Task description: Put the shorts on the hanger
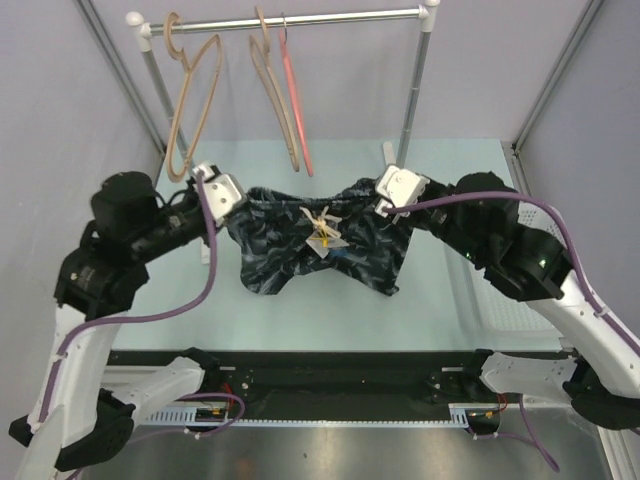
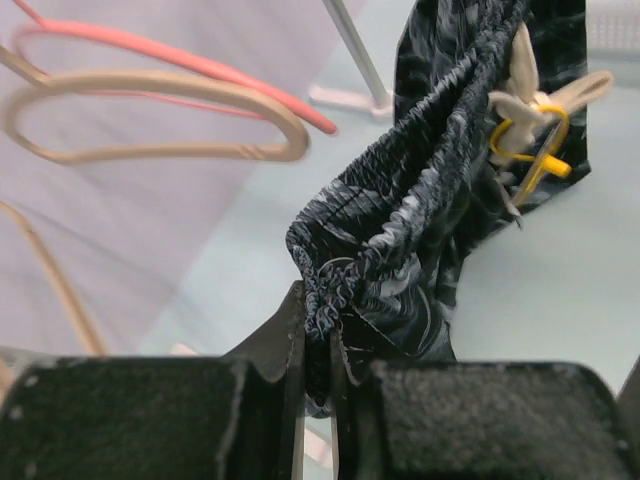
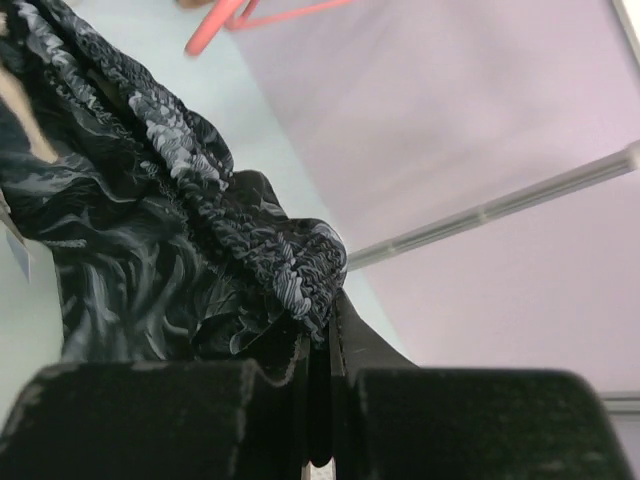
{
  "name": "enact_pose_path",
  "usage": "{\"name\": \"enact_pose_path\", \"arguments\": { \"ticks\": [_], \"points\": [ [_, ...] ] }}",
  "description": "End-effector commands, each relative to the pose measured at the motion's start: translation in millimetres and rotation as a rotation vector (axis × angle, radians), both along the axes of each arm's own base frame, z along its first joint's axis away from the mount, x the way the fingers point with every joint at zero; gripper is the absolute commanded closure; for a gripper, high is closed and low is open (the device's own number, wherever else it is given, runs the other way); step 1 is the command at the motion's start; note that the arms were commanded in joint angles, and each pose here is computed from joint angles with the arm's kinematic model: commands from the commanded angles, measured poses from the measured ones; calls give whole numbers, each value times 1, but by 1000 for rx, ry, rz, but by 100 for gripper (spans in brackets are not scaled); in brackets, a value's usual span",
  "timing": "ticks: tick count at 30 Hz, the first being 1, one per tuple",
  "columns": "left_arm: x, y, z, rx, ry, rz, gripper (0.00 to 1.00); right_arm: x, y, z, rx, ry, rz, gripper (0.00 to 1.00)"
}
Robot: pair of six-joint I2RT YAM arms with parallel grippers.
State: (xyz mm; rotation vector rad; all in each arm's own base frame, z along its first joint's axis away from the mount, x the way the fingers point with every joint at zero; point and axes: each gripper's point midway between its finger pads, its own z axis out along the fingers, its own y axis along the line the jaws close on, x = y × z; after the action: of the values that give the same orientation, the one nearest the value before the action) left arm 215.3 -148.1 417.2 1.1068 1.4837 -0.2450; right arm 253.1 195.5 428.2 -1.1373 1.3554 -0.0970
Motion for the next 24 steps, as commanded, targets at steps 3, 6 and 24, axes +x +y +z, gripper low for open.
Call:
{"name": "enact_pose_path", "arguments": {
  "ticks": [3, 6, 24],
  "points": [
    [-10, 8, 42, 1, -47, 5, 100, -4, -9, 40, -78, -2, -72, 100],
    [-5, 8, 32, 4, -38, 23, 100, -2, -9, 31, -112, -2, -81, 100],
    [80, 0, -195, 283, -27, 65, 100, 70, 11, -216, -227, 486, -66, 100]
  ]
}}
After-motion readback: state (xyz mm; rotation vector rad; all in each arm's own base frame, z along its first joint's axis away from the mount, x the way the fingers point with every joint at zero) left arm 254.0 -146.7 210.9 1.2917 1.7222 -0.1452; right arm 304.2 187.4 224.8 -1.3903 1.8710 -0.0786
